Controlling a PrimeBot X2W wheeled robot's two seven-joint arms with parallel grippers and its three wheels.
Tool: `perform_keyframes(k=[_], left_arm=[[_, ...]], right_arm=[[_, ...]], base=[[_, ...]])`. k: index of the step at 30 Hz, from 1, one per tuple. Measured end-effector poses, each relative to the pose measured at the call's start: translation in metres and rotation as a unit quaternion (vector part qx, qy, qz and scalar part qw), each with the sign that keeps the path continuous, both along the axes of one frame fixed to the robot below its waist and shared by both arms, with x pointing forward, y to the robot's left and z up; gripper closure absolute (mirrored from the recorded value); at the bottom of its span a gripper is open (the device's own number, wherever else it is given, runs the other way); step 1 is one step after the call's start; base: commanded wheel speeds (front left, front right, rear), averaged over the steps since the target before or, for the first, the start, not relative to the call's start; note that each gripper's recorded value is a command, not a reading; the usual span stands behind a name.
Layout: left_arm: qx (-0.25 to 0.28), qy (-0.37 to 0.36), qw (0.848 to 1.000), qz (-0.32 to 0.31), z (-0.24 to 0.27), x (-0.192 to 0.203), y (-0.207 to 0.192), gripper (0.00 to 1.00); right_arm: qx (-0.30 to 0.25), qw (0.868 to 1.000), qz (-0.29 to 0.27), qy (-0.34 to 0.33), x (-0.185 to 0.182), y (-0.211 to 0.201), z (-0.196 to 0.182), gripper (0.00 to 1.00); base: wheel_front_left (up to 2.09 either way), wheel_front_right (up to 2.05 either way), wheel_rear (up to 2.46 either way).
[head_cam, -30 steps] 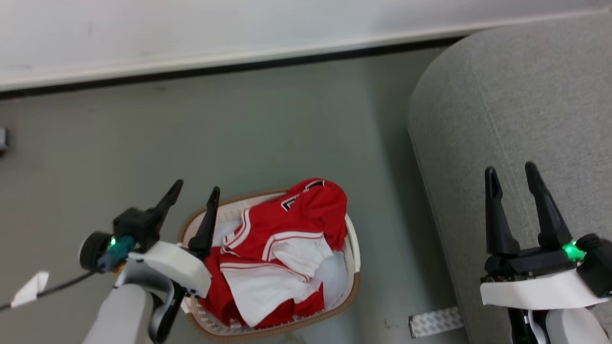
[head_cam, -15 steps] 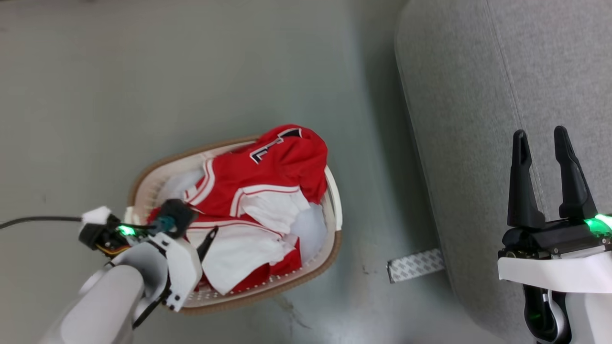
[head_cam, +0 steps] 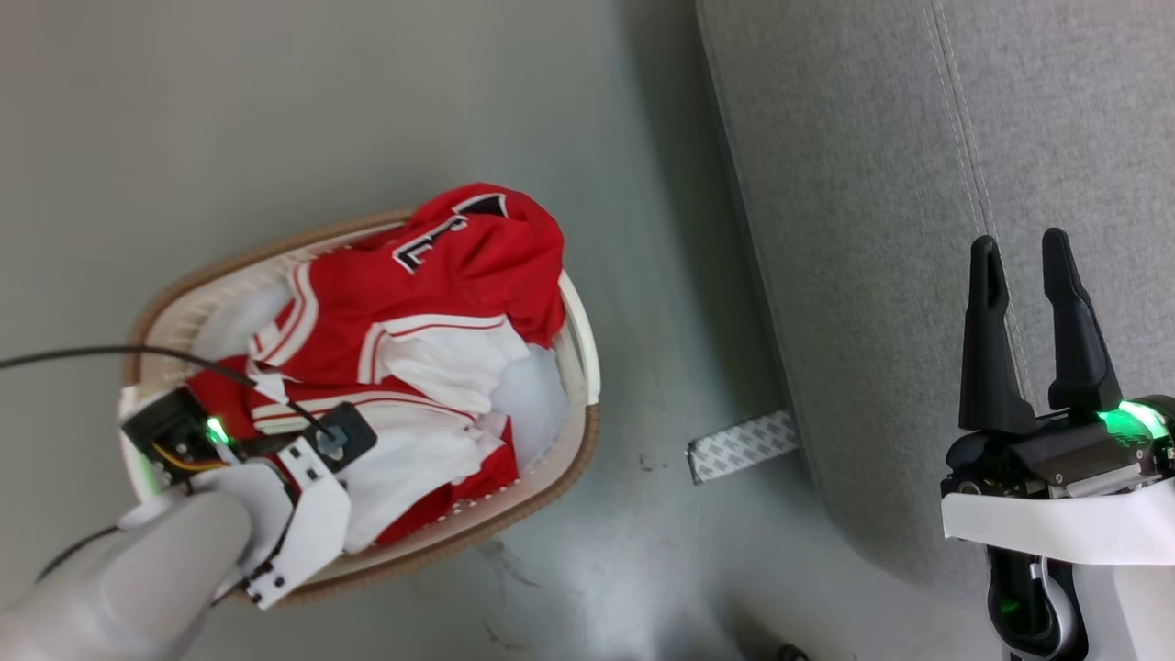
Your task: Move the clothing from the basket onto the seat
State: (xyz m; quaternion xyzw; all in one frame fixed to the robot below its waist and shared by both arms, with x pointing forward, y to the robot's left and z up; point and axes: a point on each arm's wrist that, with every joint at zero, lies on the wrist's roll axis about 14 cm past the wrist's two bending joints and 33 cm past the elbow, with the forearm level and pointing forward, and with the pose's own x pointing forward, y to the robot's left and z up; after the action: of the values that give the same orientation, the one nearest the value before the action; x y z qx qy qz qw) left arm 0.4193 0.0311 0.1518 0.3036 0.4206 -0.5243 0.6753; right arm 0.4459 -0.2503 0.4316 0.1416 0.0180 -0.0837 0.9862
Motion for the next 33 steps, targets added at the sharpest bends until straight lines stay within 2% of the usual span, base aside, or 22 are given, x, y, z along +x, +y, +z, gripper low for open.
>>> perform_keyframes(k=[7,13,14,15,16,27,33], left_arm=[[0.011,0.022,0.999,-0.036,-0.03,-0.003,-0.01,0.0],[0.014,0.036,0.998,-0.043,-0.049,-0.004,-0.017,0.0],[0.016,0.037,0.998,-0.045,-0.051,-0.005,-0.017,0.2],[0.017,0.039,0.998,-0.046,-0.053,-0.007,-0.018,0.63],[0.018,0.042,0.998,-0.048,-0.055,-0.009,-0.018,1.0],[-0.013,0.026,0.999,-0.023,-0.026,-0.003,-0.03,1.0],[-0.069,0.015,0.997,0.008,0.014,-0.011,-0.052,1.0]], right_arm=[[0.001,1.0,-0.01,0.029,-0.005,-0.006,-0.019,0.0],[-0.001,0.999,-0.014,0.046,-0.008,-0.008,-0.03,0.0],[-0.002,0.999,-0.014,0.048,-0.008,-0.008,-0.031,0.0],[-0.003,0.999,-0.015,0.049,-0.009,-0.009,-0.031,0.0],[-0.004,0.999,-0.015,0.05,-0.009,-0.009,-0.031,0.0],[-0.012,1.0,-0.009,0.021,-0.006,-0.007,-0.009,0.0],[-0.023,1.0,-0.012,-0.005,-0.012,-0.011,0.016,0.0]], base=[[0.0,0.0,0.0],[0.0,0.0,0.0],[0.0,0.0,0.0],[0.0,0.0,0.0],[0.0,0.0,0.0],[0.0,0.0,0.0],[0.0,0.0,0.0]])
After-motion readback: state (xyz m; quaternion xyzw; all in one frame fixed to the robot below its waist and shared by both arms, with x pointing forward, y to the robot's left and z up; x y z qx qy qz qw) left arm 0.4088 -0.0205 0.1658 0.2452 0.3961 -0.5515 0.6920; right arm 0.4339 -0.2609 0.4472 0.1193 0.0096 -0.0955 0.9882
